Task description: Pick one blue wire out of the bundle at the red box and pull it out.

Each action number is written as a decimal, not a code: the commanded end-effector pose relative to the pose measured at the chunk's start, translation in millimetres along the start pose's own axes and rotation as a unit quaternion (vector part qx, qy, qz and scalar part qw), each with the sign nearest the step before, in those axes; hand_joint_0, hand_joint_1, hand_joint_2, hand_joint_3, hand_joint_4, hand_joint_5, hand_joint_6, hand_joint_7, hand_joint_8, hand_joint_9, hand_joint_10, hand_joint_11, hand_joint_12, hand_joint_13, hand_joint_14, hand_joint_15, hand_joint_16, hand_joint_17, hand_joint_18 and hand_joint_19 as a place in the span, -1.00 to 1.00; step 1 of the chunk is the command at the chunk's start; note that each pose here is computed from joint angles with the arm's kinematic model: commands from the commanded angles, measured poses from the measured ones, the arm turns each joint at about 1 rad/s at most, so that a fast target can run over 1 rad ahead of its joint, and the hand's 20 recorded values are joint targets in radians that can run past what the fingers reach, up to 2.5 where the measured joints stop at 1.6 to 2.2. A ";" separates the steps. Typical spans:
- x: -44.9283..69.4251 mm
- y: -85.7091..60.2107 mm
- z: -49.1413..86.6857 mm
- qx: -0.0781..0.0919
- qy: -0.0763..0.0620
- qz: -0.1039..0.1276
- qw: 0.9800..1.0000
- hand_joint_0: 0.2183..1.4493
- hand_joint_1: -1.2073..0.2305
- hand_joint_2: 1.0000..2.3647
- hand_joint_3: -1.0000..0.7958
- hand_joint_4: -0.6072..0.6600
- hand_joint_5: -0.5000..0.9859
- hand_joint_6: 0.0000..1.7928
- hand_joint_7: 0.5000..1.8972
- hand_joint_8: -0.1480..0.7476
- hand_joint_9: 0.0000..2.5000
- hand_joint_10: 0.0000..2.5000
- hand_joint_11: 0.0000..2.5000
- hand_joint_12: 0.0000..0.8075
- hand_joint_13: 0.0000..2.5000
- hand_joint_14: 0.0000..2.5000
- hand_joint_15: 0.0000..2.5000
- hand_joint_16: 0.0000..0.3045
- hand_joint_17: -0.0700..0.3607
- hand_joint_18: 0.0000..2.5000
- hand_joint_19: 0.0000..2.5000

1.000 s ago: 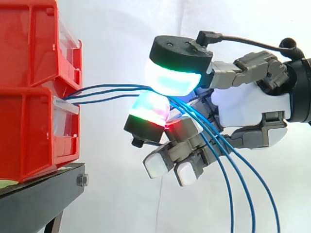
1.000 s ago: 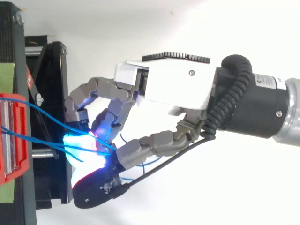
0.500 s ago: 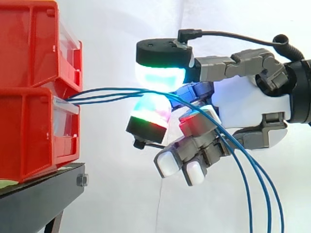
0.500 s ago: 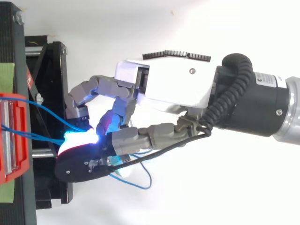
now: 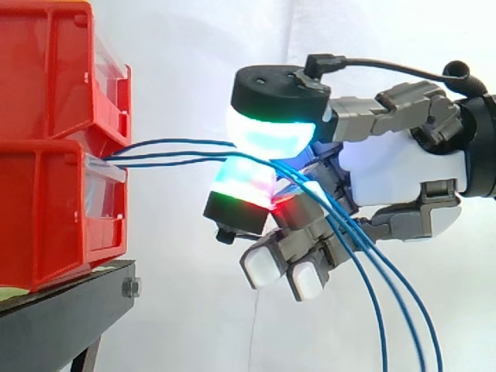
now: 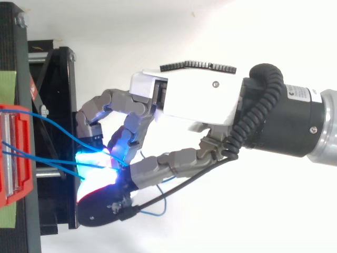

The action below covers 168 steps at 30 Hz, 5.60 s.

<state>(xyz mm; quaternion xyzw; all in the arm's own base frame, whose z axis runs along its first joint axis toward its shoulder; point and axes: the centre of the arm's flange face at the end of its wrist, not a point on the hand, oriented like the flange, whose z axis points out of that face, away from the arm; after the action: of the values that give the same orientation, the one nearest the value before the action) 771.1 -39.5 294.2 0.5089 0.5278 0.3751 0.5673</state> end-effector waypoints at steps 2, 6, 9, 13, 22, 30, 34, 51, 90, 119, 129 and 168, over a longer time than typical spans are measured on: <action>0.0 0.0 0.0 0.000 0.000 0.000 1.000 -0.28 -0.53 -1.00 -0.42 0.39 -0.54 -0.03 -0.15 0.25 -0.11 -0.98 -0.21 0.15 -0.27 -0.99 -0.69 -0.64 -0.10 -0.28 -0.60; 0.0 0.0 0.0 0.000 0.000 0.000 1.000 -0.29 -0.51 -1.00 -0.44 0.41 -0.54 -0.03 -0.16 0.24 -0.12 -0.98 -0.23 0.14 -0.28 -0.99 -0.69 -0.64 -0.10 -0.29 -0.62; 0.0 0.0 0.0 0.000 0.000 0.000 1.000 -0.40 -0.50 -1.00 -0.44 0.43 -0.53 -0.04 -0.15 0.24 -0.12 -0.98 -0.24 0.14 -0.28 -0.99 -0.69 -0.64 -0.10 -0.29 -0.61; -0.3 -0.1 0.0 0.000 -0.001 0.000 1.000 -0.57 -0.19 -1.00 -0.44 0.41 -0.45 -0.14 -0.08 0.26 -0.07 -0.99 -0.36 0.19 -0.25 -0.99 -0.69 -0.61 -0.05 -0.27 -0.59; -1.1 -0.2 0.2 0.000 0.000 0.001 1.000 -0.42 -0.17 -0.97 -0.18 0.35 -0.41 -0.31 0.16 0.24 -0.04 -0.98 -0.40 0.16 -0.25 -0.99 -0.67 -0.63 -0.09 -0.28 -0.54; -3.5 -0.9 0.3 0.001 -0.002 0.001 1.000 -0.46 -0.28 -0.98 -0.17 0.37 -0.45 -0.25 -0.01 0.23 -0.09 -0.98 -0.38 0.17 -0.26 -0.99 -0.67 -0.62 -0.07 -0.29 -0.55; -2.2 -0.2 0.6 -0.001 -0.001 0.000 1.000 -0.48 -0.09 -0.99 -0.34 0.39 -0.38 -0.36 0.21 0.22 -0.05 -0.98 -0.44 0.15 -0.25 -0.99 -0.68 -0.62 -0.08 -0.29 -0.54; -7.7 -5.4 -1.4 0.015 -0.004 -0.058 0.998 -0.43 -0.32 -0.98 -0.18 0.34 -0.45 -0.31 0.08 0.21 -0.12 -0.98 -0.39 0.17 -0.27 -0.99 -0.68 -0.63 -0.09 -0.31 -0.56; -28.4 42.5 -4.8 0.047 0.002 -0.191 0.980 -0.34 -0.46 -0.97 -0.13 0.25 -0.57 -0.04 -0.25 0.18 -0.25 -0.98 -0.33 0.14 -0.33 -0.99 -0.69 -0.63 -0.09 -0.35 -0.59; -53.5 55.7 -6.7 0.091 -0.090 -0.335 0.933 -0.33 -0.46 -0.97 -0.14 0.26 -0.57 -0.04 -0.28 0.18 -0.25 -0.98 -0.34 0.14 -0.33 -0.99 -0.69 -0.63 -0.09 -0.35 -0.59; -61.7 56.9 -10.9 0.121 -0.129 -0.345 0.922 -0.33 -0.46 -0.97 -0.15 0.25 -0.57 -0.04 -0.28 0.18 -0.25 -0.98 -0.34 0.14 -0.33 -0.99 -0.69 -0.63 -0.09 -0.35 -0.59; -46.3 53.3 -19.8 0.121 -0.075 -0.215 0.966 -0.38 -0.41 -0.98 -0.18 0.30 -0.57 -0.05 -0.26 0.19 -0.26 -0.98 -0.34 0.15 -0.34 -0.99 -0.69 -0.63 -0.08 -0.36 -0.58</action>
<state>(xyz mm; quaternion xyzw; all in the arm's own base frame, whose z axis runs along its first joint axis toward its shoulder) 751.2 -69.8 358.1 0.4632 0.6271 0.1252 0.6136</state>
